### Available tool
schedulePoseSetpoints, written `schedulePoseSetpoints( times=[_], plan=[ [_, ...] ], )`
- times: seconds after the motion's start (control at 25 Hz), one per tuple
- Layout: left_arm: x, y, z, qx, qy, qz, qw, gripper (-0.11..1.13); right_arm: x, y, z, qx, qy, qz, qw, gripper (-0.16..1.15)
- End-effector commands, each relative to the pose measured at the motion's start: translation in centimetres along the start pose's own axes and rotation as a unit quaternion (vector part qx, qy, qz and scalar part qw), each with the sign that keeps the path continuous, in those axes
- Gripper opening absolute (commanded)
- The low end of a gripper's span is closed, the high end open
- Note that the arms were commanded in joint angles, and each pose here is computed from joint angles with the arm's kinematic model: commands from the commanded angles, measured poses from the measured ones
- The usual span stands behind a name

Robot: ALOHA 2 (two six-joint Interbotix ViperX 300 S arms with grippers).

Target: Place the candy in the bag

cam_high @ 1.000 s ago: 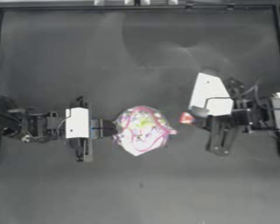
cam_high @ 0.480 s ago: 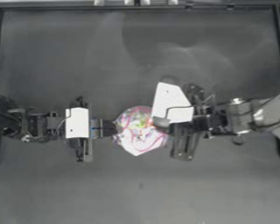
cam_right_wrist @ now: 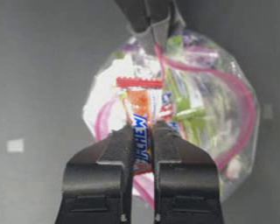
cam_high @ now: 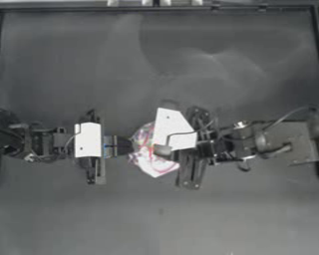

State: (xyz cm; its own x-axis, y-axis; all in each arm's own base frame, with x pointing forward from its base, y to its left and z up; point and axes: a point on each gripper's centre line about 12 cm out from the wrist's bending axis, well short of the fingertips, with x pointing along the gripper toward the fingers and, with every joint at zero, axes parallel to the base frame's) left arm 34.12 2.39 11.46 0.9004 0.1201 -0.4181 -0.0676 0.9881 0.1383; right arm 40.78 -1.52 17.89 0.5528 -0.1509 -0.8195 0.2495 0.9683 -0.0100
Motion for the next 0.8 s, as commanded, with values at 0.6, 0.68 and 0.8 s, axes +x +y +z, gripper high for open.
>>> schedulePoseSetpoints(
  times=[0.6, 0.68, 0.8],
  plan=[
    [0.1, 0.1, 1.0, -0.001, -0.017, 0.002, 0.9998, 0.09, 0.1, -1.4, 0.9, -0.002, -0.012, -0.016, 0.9998, 0.62],
    [0.1, 0.1, 1.0, -0.001, -0.017, 0.002, 0.9999, 0.09, 0.1, -1.4, 0.9, 0.0, -0.011, -0.016, 0.9998, 0.73],
    [0.1, 0.1, 1.0, -0.001, -0.017, 0.001, 0.9999, 0.09, 0.0, -1.3, 1.1, 0.0, -0.014, -0.015, 0.9998, 0.86]
  ],
)
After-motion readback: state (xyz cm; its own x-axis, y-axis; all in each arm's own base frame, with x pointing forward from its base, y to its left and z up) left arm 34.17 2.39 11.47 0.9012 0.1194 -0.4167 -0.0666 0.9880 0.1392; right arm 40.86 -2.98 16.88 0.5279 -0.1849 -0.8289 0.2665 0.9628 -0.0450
